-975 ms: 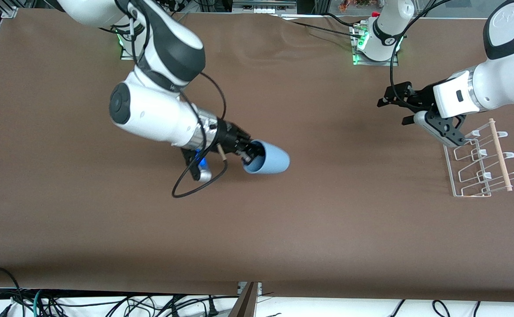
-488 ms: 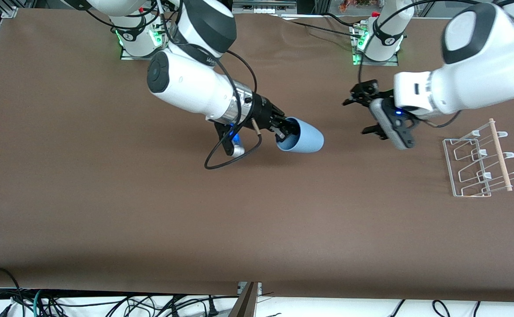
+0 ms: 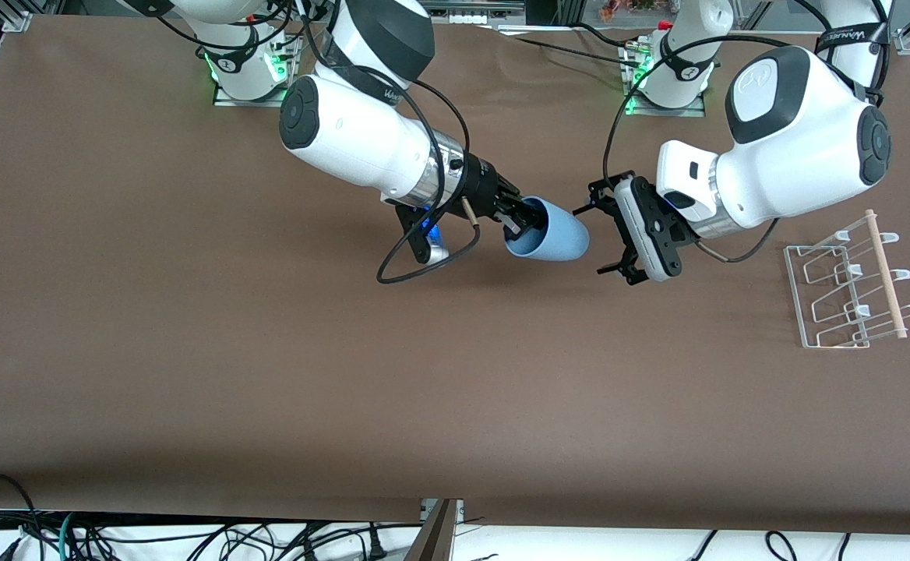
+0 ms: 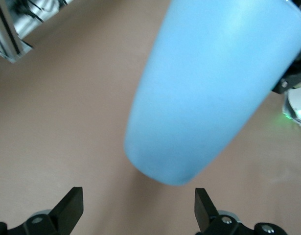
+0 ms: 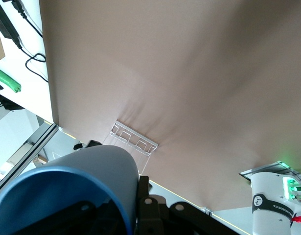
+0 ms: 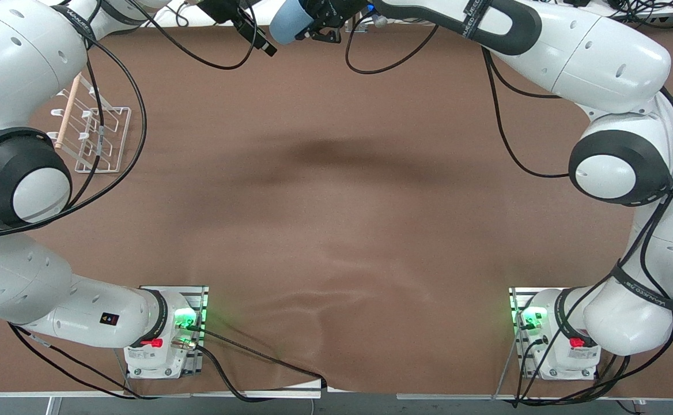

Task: Transfer cup to left arm and place on rack
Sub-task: 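Close the left gripper around the cup's open end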

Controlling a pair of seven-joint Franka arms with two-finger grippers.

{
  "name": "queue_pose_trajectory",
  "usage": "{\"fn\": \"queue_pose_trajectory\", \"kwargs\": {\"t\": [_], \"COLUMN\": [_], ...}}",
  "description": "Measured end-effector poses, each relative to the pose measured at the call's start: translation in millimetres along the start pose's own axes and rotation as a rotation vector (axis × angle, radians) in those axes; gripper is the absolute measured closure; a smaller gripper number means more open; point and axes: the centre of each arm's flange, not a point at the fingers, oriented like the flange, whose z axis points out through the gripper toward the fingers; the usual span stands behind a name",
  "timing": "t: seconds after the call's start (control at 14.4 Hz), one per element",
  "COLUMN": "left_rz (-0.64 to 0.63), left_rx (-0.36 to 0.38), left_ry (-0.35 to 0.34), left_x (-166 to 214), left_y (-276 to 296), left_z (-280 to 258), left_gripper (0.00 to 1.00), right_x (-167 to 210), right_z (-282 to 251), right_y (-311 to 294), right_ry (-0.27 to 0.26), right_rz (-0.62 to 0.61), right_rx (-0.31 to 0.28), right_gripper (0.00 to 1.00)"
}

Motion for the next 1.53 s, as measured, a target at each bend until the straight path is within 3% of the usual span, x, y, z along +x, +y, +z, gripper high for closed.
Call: {"fn": "queue_pose_trajectory", "kwargs": {"t": [0.14,0.63,1.18,1.32,1.46,1.53], "left_rz": [0.018,0.145,0.297,0.341,0.377,0.380], "left_rx": [0.018,-0.032,0.000,0.012,0.015,0.011], "left_ry": [0.015,0.072,0.116,0.125,0.139,0.147], "left_x": [3,27,40,43,41,40], "left_y": [0,29,37,39,35,34], "left_z": [-3,10,2,-4,-8,-8], "left_gripper": [0.00,0.00,0.00,0.03,0.17,0.17], "right_x": [-2,-3,-5,-5,-5,-6], "right_z": [1,0,0,0,0,0], "right_y": [0,-2,-2,-1,-1,-1], "right_ry": [-0.001,-0.002,-0.003,-0.005,-0.005,-0.005], "right_rz": [-0.002,-0.003,-0.005,-0.004,-0.004,-0.005], "right_rx": [0.003,0.025,0.028,0.026,0.026,0.027], "right_gripper": [0.95,0.95,0.95,0.95,0.95,0.95]}}
